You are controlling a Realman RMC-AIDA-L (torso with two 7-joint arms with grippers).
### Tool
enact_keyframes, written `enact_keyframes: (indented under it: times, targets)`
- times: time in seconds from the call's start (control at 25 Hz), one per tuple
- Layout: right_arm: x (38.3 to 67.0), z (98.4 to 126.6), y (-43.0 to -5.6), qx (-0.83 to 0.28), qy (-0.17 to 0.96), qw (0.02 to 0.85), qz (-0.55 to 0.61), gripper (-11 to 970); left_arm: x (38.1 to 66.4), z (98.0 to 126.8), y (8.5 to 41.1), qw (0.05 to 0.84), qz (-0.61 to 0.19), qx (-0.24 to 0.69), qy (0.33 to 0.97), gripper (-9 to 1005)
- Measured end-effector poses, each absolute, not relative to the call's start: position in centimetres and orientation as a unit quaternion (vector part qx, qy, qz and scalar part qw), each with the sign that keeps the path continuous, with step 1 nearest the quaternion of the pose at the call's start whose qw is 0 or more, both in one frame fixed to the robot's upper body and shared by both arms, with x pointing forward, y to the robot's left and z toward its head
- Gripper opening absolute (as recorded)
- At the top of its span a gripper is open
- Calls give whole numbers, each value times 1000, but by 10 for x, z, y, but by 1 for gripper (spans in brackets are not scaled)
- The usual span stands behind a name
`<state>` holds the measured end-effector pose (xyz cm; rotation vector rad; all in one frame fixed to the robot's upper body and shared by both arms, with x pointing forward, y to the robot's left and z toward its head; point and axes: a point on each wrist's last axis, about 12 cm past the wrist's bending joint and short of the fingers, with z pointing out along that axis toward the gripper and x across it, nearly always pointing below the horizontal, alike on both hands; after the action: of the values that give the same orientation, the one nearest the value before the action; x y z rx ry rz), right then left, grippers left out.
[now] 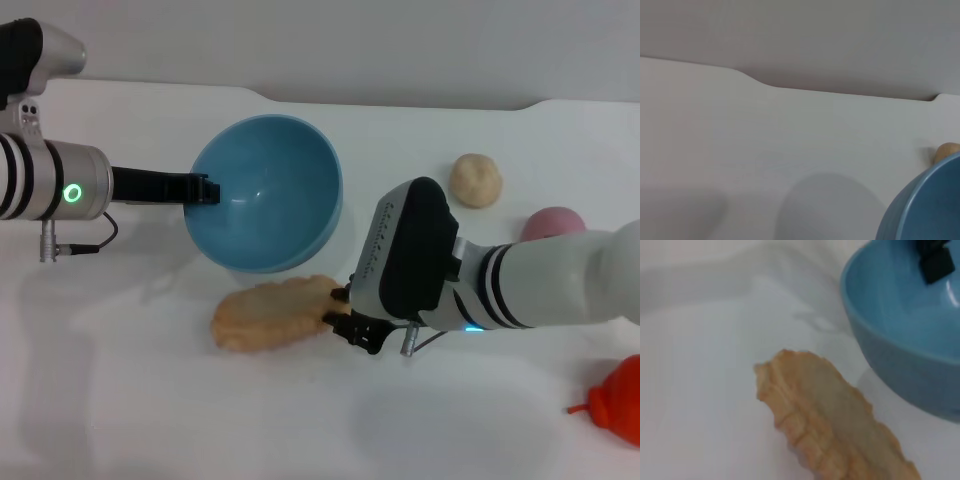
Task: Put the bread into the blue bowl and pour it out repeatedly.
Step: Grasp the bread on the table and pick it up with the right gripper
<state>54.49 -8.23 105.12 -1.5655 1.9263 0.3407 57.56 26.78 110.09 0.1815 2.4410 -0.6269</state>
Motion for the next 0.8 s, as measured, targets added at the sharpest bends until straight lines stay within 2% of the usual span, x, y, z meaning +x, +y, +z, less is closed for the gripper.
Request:
enact_keyframes:
  times: [0.6, 0.8]
  targets:
    - [536, 1088, -135, -501, 780, 307, 215, 173, 574, 1092, 273, 295, -233, 57, 925, -2]
    - [541, 1104, -167, -466, 793, 321, 226, 132, 572, 1086, 276, 289, -230, 50, 928, -1]
